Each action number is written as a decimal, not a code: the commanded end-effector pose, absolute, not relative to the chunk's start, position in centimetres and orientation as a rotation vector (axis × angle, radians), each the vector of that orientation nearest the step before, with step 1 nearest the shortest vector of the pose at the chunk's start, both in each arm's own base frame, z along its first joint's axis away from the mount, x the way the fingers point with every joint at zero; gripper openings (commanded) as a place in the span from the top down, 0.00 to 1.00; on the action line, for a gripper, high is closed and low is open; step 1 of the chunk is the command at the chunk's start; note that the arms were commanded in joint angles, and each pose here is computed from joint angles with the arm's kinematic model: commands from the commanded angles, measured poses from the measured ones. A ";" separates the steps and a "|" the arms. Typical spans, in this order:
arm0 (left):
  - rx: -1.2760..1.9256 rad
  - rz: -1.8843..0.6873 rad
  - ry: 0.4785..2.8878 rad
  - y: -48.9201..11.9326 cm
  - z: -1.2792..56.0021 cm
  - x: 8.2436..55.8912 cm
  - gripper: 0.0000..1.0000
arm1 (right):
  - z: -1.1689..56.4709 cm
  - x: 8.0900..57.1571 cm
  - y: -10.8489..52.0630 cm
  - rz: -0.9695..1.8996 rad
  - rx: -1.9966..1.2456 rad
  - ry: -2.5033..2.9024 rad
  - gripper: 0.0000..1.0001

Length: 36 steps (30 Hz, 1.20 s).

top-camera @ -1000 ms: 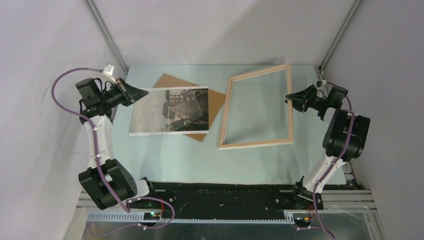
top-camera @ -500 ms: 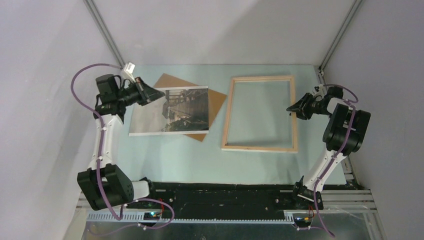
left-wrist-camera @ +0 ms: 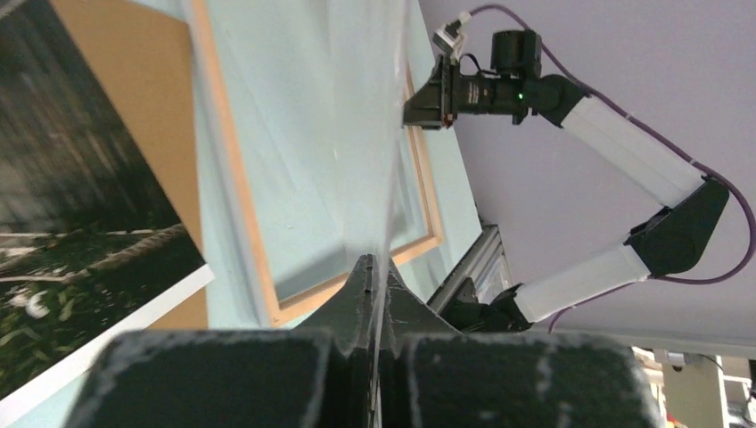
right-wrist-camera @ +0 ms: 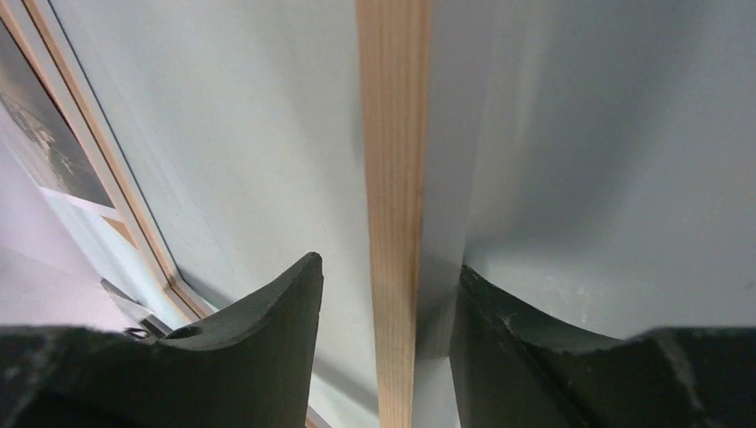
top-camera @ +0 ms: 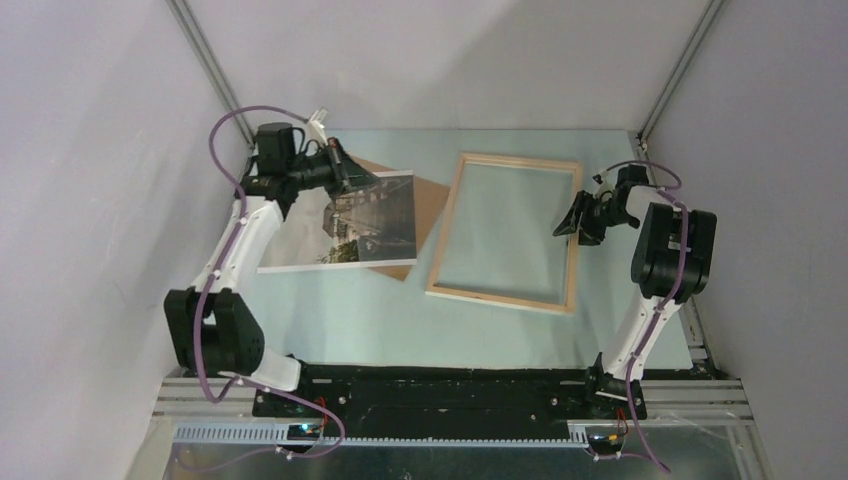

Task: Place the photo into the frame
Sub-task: Turn over the photo frame at the center of the board.

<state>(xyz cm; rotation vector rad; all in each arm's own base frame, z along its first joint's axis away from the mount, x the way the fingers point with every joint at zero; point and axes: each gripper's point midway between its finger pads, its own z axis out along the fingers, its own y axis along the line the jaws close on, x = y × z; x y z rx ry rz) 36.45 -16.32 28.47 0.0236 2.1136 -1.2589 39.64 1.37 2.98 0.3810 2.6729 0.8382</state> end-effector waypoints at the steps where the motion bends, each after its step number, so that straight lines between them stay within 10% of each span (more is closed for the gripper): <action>1: 0.080 -1.324 2.102 -19.2 29.6 37.2 1.00 | 2.7 41.0 1.2 0.713 0.303 2.703 0.43; 36: 0.230 -1.848 2.166 -39.4 24.2 41.9 1.00 | 6.4 40.1 -7.1 0.547 0.396 2.616 0.32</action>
